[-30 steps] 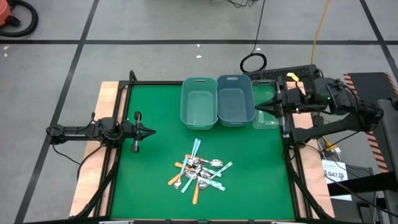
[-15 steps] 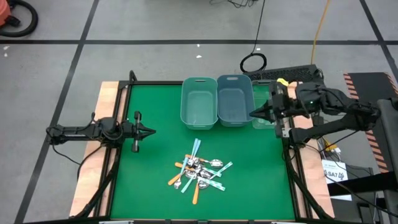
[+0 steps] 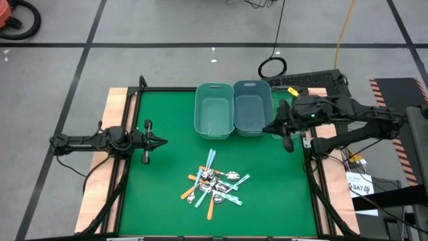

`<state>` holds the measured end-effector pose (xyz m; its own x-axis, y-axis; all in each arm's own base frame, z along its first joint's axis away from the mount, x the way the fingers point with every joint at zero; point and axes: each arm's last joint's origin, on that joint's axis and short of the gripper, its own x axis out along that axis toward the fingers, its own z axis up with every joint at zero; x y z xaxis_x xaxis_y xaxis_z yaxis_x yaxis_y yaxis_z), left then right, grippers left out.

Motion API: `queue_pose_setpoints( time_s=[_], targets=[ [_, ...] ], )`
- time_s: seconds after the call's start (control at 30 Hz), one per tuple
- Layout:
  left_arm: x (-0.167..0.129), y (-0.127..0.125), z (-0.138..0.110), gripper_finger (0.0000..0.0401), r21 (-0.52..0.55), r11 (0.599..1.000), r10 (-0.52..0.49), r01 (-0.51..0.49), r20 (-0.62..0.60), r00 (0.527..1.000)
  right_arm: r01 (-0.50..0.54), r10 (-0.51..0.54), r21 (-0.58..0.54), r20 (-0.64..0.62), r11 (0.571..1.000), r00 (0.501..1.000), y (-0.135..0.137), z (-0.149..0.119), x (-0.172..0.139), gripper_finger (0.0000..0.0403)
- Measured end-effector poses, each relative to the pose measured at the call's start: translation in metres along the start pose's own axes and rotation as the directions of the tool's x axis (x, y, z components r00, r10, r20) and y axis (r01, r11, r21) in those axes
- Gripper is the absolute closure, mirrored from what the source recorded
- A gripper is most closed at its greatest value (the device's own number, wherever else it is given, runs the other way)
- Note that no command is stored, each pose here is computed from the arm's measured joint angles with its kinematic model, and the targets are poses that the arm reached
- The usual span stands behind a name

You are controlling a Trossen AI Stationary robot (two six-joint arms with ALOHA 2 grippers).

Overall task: Sort silverware by color (type)
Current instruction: Put the green spoon into the transparent bin

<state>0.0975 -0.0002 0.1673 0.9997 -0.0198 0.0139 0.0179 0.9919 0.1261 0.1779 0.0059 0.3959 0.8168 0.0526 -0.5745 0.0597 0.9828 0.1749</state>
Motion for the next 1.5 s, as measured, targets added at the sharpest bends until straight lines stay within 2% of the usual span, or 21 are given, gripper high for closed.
queue_pose_setpoints(
  time_s=[0.17, 0.5, 0.77, 1.0, 1.13, 1.3, 1.4, 1.5],
  targets=[
    [0.000, 0.000, 0.000, 0.0375, 0.000, 1.000, 0.000, 0.000, 0.000, 1.000, -0.055, 0.054, 0.001, -0.119, 0.999, 0.991, 0.007, -0.001, 0.028, 0.0403],
    [0.000, 0.000, 0.000, 0.0375, 0.000, 1.000, 0.000, 0.000, 0.000, 1.000, -0.050, 0.038, -0.022, -0.382, 0.999, 0.923, 0.021, -0.017, 0.082, 0.0403],
    [0.000, 0.000, 0.000, 0.0375, 0.027, 1.000, 0.000, 0.000, 0.000, 1.000, -0.058, 0.030, -0.044, -0.465, 0.997, 0.885, 0.030, -0.024, 0.110, 0.0403],
    [0.000, 0.000, 0.001, 0.0375, -0.013, 1.000, 0.002, -0.002, 0.009, 1.000, -0.073, 0.031, -0.063, -0.503, 0.995, 0.864, 0.038, -0.030, 0.121, 0.0403],
    [0.000, 0.000, 0.003, 0.0375, -0.091, 0.996, 0.006, -0.003, 0.034, 0.999, -0.082, 0.035, -0.071, -0.510, 0.994, 0.859, 0.041, -0.032, 0.123, 0.0403],
    [-0.002, 0.002, 0.019, 0.0375, -0.151, 0.988, 0.014, -0.001, 0.088, 0.996, -0.089, 0.037, -0.080, -0.506, 0.993, 0.862, 0.042, -0.031, 0.125, 0.0403],
    [-0.006, 0.005, 0.042, 0.0375, -0.151, 0.988, 0.021, -0.006, 0.095, 0.995, -0.101, 0.038, -0.102, -0.491, 0.990, 0.870, 0.042, -0.032, 0.128, 0.0403],
    [-0.008, 0.010, 0.073, 0.0375, -0.126, 0.991, 0.042, -0.037, 0.038, 0.998, -0.109, 0.033, -0.123, -0.502, 0.986, 0.864, 0.040, -0.038, 0.133, 0.0403]
  ],
)
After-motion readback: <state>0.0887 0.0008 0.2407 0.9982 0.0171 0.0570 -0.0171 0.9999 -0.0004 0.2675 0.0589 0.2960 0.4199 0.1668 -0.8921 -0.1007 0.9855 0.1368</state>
